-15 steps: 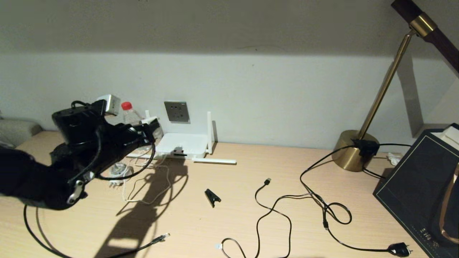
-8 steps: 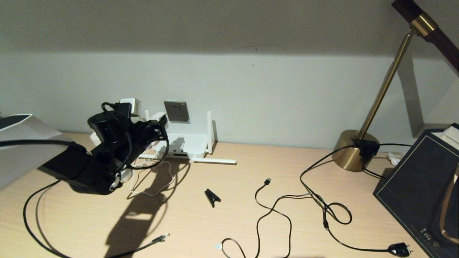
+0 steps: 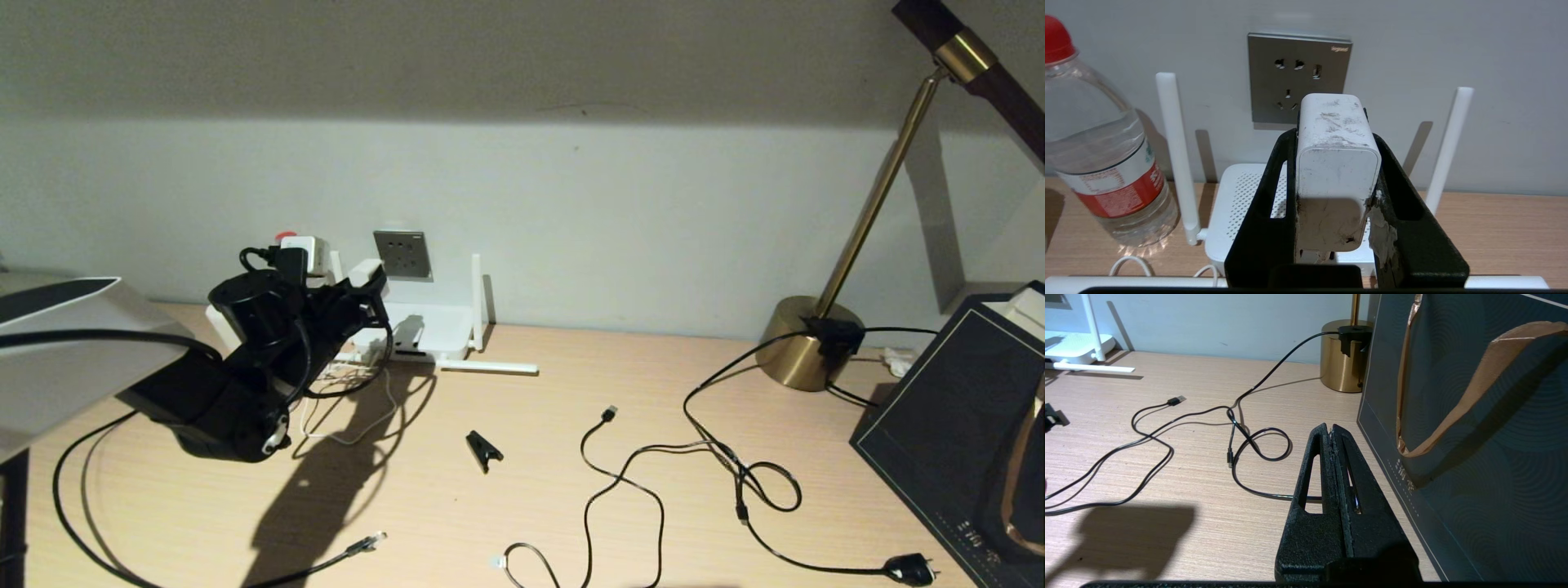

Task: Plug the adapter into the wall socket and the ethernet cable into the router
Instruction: Align plug and socket

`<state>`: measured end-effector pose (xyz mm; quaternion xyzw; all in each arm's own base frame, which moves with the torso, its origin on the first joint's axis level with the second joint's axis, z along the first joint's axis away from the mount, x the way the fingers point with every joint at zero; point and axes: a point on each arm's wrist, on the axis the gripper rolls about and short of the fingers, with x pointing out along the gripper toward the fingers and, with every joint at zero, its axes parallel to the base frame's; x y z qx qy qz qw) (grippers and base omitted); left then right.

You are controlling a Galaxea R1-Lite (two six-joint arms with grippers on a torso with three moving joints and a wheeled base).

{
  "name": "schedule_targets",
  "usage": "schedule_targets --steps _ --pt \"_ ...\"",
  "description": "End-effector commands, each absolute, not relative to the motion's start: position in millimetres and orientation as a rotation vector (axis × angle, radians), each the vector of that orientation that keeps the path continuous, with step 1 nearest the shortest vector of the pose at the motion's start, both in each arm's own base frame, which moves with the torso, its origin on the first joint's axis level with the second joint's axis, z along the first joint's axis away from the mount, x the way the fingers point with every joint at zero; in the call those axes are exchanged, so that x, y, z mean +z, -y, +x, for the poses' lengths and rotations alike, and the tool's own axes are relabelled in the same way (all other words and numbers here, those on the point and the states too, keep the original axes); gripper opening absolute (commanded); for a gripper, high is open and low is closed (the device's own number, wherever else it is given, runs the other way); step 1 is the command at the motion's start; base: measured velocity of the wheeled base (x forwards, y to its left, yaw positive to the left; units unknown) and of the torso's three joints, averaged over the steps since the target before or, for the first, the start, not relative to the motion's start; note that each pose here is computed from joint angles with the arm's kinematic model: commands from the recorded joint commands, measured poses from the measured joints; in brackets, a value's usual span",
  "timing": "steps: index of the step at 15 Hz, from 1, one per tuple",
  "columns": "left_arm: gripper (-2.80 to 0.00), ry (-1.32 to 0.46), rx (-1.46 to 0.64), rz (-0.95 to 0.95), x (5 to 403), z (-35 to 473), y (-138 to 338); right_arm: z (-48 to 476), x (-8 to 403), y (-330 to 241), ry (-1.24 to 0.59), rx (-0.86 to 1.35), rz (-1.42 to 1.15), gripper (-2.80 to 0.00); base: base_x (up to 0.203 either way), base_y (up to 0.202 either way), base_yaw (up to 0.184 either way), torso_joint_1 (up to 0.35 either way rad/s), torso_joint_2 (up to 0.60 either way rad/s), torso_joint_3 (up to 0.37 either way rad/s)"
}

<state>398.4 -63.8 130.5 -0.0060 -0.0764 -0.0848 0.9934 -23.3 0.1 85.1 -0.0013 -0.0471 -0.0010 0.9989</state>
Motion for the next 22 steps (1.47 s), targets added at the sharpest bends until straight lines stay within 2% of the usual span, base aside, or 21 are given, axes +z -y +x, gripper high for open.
schedule_targets --steps 1,17,22 --pt "-2.80 0.155 -0.171 -0.010 127 401 64 -20 75 0 0.058 -0.002 -0.003 -2.80 0.000 0.000 0.000 0.000 0.00 0.000" --pt "-2.80 0.222 -0.147 -0.001 87 444 60 -20 75 0 0.058 -0.002 -0.003 -2.80 0.000 0.000 0.000 0.000 0.00 0.000" --pt "-2.80 0.252 -0.143 -0.010 86 453 62 -20 75 0 0.058 -0.002 -0.003 -2.80 0.000 0.000 0.000 0.000 0.00 0.000"
